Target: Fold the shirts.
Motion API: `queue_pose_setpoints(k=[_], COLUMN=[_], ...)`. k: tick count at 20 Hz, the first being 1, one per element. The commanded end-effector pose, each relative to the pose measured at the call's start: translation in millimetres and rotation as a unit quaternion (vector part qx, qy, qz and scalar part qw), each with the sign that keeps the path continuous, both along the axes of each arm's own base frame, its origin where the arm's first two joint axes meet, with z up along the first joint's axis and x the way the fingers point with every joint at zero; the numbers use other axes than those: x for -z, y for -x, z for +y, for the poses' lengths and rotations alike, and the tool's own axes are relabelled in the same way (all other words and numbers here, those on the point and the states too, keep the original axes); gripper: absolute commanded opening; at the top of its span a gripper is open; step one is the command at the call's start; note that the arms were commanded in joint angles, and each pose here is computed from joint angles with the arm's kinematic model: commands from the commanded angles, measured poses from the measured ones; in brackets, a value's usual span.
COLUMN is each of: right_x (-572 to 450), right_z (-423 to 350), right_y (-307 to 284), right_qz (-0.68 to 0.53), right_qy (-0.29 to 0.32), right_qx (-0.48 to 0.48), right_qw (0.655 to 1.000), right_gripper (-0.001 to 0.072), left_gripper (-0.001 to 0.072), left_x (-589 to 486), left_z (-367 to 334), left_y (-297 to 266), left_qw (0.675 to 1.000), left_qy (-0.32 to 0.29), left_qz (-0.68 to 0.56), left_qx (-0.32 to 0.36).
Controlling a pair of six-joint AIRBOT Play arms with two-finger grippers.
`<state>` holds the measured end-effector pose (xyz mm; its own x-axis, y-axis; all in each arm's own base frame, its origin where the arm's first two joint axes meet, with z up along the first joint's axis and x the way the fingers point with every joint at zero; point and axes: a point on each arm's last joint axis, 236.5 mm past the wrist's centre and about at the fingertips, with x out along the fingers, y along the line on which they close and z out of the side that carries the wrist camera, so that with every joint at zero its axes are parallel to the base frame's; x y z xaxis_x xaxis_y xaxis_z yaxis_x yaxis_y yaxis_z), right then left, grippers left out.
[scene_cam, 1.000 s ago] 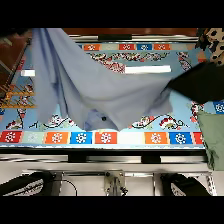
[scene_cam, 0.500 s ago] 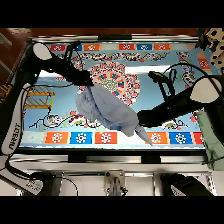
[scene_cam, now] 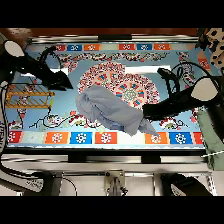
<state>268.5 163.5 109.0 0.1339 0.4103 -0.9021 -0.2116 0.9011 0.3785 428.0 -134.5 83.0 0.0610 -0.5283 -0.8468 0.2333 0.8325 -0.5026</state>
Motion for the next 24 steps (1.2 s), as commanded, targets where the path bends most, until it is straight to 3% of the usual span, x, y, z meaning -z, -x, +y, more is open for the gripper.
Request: queue_pose_setpoints(k=[1, 4, 5, 6, 8, 15, 24], right_x=[0, -2, -2, -2, -3, -4, -6], right_z=[-4, -3, -3, -3, -2, -1, 4], right_y=[-8, -12, -13, -14, -17, -18, -16], right_qz=[-0.011, -0.019, -0.020, -0.023, -0.028, -0.031, -0.027], right_qy=[-0.001, -0.004, -0.005, -0.006, -0.008, -0.010, -0.023], right_qx=[0.011, 0.014, 0.015, 0.016, 0.018, 0.019, 0.017], right_qw=[1.000, 1.000, 1.000, 1.000, 0.999, 0.999, 0.999], right_gripper=[0.0049, 0.0049, 0.0049, 0.0050, 0.0049, 0.0050, 0.0050], left_gripper=[0.0548, 0.0550, 0.0565, 0.0626, 0.0642, 0.0637, 0.0588], left_x=[15, 61, 78, 95, 124, 160, 175], left_z=[20, -23, -40, -55, -85, -163, -167], left_y=[41, 84, 101, 114, 125, 120, 110], left_qw=[0.998, 0.994, 0.991, 0.987, 0.979, 0.972, 0.967], left_qy=[0.002, 0.048, 0.068, 0.085, 0.117, 0.141, 0.138], left_qz=[0.063, 0.095, 0.110, 0.123, 0.135, 0.103, 0.100], left_qx=[-0.017, -0.030, -0.033, -0.051, -0.099, -0.157, -0.189])
